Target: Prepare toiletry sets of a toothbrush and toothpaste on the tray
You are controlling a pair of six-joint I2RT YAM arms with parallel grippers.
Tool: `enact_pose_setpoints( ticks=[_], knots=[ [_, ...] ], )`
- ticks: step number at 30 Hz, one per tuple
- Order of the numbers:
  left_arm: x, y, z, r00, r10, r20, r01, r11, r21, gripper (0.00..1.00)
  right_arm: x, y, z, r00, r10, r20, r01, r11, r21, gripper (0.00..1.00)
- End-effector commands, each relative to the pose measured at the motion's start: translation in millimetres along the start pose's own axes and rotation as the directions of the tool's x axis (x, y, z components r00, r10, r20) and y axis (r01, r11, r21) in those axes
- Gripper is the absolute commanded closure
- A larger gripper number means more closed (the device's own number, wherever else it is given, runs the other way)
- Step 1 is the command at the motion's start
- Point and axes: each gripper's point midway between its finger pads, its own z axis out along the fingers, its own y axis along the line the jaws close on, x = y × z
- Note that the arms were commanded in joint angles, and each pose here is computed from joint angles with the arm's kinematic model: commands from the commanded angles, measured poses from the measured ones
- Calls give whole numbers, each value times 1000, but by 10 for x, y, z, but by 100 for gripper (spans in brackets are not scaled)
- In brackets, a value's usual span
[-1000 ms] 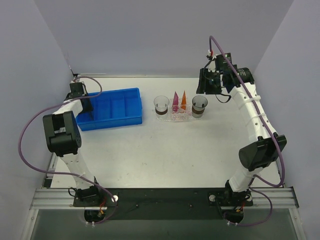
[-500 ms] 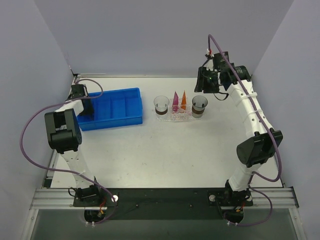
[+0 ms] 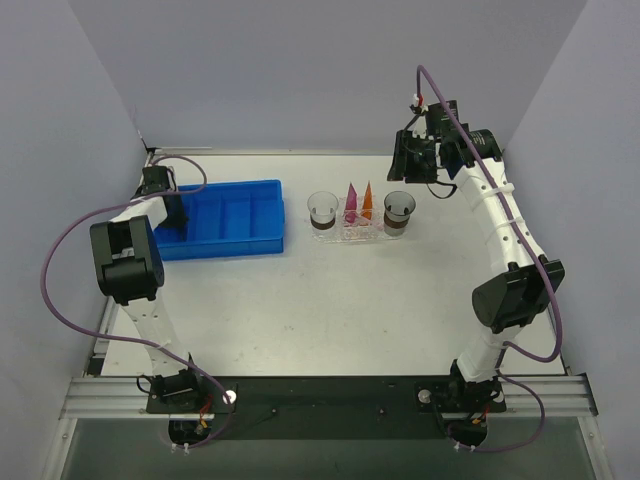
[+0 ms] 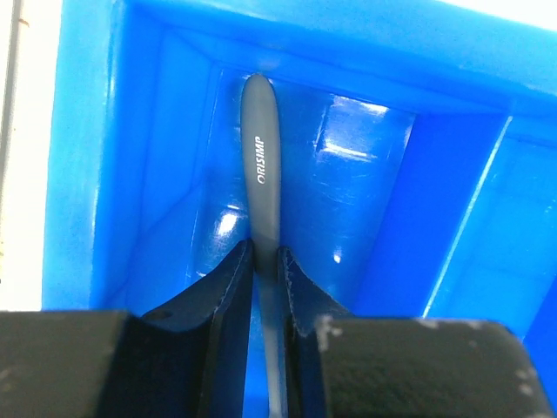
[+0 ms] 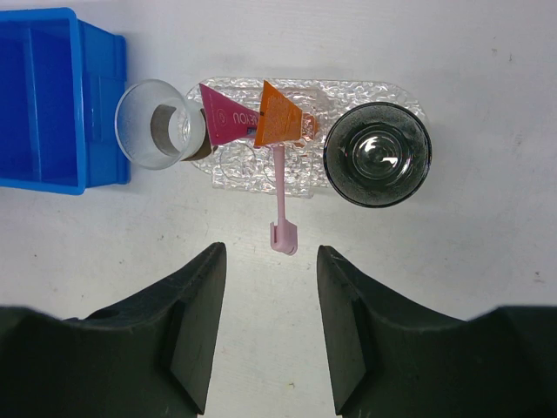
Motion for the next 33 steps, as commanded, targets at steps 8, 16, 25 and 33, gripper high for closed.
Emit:
enact_pose_setpoints(
  ticks=[8,16,25,33],
  knots=[
    [-252,-31,-295,997,29,76,-32,999,42,100,-13,32,-99,1000,-2,24,2,1000,-16,59],
    [-547,-51,-495,987,-15,159,8,999,48,100,62,30,-75,1000,7,20,-6,1000,-20,59],
    [-684,37,-747,969,-48,240,46,999,14,100,59,41,-64,999,13,32,-12,1000,-29,59],
    [-717,72,-1012,955,-27,296,40,998,-38,100,20,51,-62,999,13,48,-11,999,-33,59]
  ],
)
